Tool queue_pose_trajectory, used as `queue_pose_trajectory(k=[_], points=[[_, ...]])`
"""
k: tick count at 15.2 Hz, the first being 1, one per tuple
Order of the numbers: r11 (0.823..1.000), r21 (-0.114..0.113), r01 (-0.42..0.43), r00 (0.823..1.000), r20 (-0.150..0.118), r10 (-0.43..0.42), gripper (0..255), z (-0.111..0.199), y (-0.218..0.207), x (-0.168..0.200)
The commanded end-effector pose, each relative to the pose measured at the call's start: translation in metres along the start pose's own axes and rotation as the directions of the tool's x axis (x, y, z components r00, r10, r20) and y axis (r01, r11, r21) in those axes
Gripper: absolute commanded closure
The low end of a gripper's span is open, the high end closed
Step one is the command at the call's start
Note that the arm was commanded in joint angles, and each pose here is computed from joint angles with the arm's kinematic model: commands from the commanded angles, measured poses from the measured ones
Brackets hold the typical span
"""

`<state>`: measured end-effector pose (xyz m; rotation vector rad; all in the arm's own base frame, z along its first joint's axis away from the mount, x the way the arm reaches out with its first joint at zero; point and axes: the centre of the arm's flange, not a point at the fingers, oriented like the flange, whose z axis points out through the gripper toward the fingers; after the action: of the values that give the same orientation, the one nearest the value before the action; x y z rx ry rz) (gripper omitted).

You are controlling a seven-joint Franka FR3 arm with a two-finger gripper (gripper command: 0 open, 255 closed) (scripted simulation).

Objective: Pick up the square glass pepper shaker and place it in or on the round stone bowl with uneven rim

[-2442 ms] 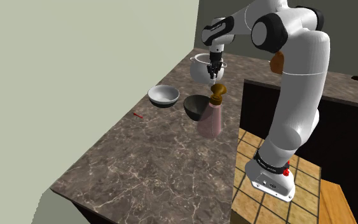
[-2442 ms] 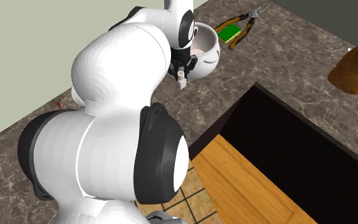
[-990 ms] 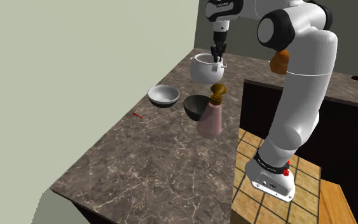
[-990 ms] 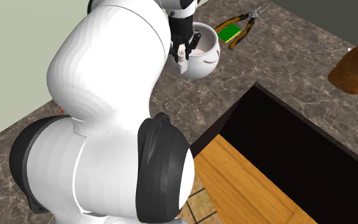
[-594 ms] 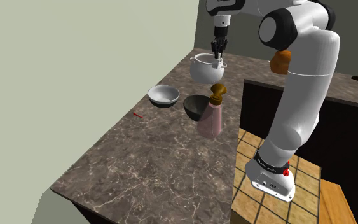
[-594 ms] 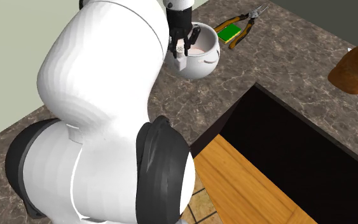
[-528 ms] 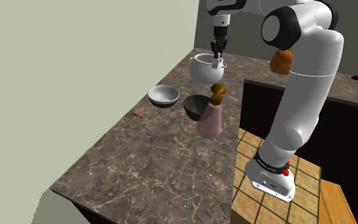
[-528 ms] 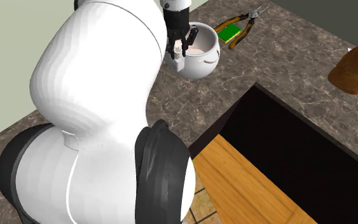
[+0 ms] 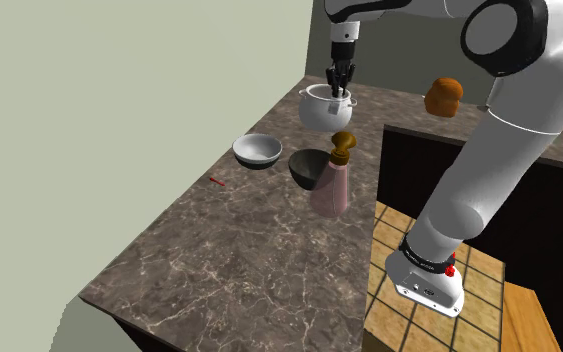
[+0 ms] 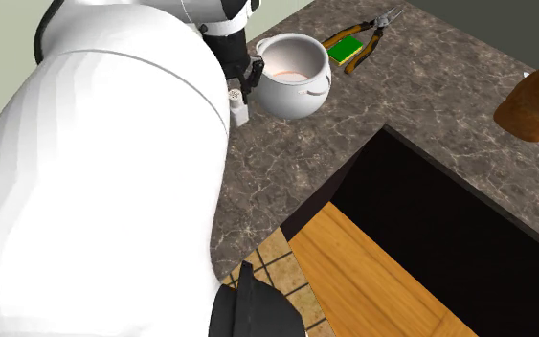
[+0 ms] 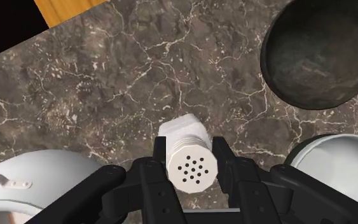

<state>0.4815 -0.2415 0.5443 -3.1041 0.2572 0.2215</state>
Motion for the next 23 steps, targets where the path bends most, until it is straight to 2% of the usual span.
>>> queue_pose_trajectory(k=[1, 16, 23], points=[[1.0, -0.001, -0.001, 1.0, 0.001, 0.001, 255, -0.001, -0.026, -0.013], [1.0, -0.001, -0.001, 1.0, 0.001, 0.001, 255, -0.008, -0.203, -0.102], [1.0, -0.001, -0.001, 1.0, 0.001, 0.001, 255, 0.023, -0.209, -0.1]])
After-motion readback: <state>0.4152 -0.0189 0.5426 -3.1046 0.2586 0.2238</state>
